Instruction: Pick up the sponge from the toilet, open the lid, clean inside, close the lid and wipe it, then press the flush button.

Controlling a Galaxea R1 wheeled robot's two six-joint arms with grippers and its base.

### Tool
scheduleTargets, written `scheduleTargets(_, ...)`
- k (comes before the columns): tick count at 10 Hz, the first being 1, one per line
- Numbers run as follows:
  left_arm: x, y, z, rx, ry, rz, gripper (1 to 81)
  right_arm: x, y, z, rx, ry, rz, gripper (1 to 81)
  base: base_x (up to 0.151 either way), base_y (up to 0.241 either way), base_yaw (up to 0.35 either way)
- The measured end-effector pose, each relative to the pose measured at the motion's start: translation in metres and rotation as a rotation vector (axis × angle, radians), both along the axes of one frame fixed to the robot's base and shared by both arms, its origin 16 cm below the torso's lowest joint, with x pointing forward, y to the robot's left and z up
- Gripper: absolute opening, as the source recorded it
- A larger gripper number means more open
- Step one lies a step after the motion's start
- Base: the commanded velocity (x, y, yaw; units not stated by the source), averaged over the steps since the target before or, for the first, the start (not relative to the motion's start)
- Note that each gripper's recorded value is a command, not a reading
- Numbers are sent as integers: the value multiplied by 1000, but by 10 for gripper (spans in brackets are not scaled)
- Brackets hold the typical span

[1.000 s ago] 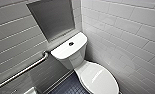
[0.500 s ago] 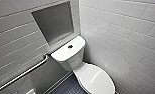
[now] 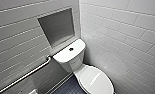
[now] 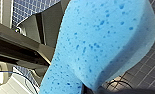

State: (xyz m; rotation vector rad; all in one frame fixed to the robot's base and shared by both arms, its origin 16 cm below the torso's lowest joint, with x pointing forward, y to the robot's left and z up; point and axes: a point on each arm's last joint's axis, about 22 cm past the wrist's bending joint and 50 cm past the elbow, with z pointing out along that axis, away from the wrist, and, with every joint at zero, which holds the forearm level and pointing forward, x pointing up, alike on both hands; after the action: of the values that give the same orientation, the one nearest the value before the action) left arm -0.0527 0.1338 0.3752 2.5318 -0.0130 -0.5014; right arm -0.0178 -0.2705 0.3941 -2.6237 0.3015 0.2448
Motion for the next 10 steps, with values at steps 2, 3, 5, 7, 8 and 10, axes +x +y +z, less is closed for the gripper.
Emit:
scheduleTargets(2, -7, 14, 2, 47, -23, -13, 811, -17, -4, 3, -33, -29, 31, 10, 0, 0, 0)
scheduleTargets(3, -15, 24, 3, 79, -25, -20, 811, -21, -2, 3, -45, -49, 44, 10, 0, 0, 0)
scheduleTargets(5, -39, 28, 9, 114, 2, -31, 811, -48, 24, 10, -29, -33, 55, 10, 0, 0, 0)
scheduleTargets(7, -45, 9, 17, 109, 4, -29, 811, -67, 27, 15, -47, -28, 78, 10, 0, 0, 0)
scheduleTargets(8, -49, 7, 20, 113, 0, -30, 811, -71, 20, 15, -66, -37, 93, 10, 0, 0, 0)
scheduleTargets(10, -46, 21, 20, 152, -34, -36, 811, -71, 26, 14, -85, -84, 115, 10, 0, 0, 0)
